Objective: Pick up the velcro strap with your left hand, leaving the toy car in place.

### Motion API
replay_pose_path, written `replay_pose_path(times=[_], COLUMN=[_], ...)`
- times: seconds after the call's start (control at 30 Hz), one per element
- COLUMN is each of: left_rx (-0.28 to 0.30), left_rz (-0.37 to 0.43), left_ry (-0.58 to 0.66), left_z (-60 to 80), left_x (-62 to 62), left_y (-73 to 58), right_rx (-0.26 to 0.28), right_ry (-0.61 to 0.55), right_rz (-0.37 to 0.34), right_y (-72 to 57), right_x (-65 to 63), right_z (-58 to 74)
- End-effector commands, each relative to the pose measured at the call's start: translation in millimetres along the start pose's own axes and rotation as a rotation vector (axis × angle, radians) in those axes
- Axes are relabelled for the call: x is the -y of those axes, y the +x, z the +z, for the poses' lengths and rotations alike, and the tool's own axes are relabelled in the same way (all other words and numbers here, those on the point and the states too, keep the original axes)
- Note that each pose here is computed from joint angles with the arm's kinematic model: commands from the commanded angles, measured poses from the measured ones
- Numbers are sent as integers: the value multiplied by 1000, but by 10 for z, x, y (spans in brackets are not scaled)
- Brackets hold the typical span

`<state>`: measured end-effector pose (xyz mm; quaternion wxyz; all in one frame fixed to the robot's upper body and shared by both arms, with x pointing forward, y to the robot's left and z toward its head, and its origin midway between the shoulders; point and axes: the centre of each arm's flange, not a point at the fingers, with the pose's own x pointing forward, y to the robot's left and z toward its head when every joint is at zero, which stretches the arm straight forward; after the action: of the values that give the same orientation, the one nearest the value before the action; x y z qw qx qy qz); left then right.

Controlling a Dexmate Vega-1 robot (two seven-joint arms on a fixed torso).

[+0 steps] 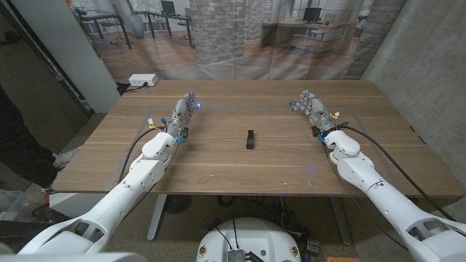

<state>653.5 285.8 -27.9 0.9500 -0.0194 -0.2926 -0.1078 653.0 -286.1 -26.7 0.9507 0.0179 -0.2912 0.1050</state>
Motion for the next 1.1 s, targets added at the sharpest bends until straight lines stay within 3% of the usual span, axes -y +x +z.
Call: replay_pose_path(times=[0.03, 0.47, 1.1], left_rx=[-3, 8, 46], left_rz=[16, 14, -18], left_ry=[-1, 9, 174], left_z=[-7, 9, 246], left_x=[-54, -70, -98], left_y=[-23, 1, 119], right_rx=[-5, -16, -16], right_ry=[-1, 4, 15], right_rz=[-17, -19, -20], right_y=[-23, -35, 0], right_x=[57, 56, 59], right_z=[-3, -46, -84])
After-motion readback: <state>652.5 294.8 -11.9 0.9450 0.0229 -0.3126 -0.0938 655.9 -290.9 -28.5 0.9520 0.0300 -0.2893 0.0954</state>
